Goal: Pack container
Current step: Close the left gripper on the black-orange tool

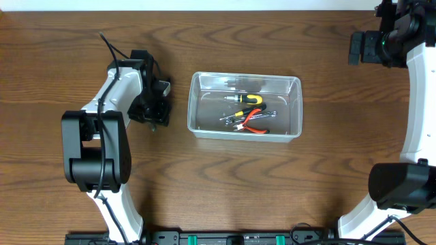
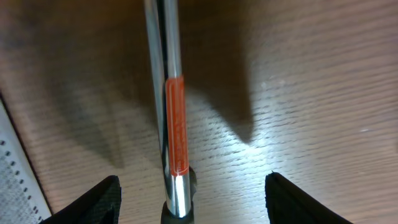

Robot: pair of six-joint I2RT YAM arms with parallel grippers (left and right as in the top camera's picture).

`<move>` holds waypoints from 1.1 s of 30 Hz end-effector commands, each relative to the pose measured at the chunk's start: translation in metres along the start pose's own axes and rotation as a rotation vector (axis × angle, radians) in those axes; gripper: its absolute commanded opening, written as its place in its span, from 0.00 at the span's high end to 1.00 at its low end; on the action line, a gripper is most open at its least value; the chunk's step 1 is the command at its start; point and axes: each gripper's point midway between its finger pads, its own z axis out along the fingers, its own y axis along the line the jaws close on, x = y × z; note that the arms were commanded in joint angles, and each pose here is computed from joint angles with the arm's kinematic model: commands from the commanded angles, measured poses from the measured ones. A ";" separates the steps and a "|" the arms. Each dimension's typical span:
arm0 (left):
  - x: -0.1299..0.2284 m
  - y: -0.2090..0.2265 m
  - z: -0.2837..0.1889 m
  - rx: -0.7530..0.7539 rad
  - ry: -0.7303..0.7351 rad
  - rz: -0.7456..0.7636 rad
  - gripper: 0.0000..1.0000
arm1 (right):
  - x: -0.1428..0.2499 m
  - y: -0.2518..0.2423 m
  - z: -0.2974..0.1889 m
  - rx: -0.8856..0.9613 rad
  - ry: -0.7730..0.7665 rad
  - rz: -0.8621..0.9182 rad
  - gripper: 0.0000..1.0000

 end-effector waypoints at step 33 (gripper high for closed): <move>0.015 0.005 0.014 -0.025 0.045 -0.020 0.74 | -0.001 0.000 -0.004 0.000 -0.011 0.018 0.01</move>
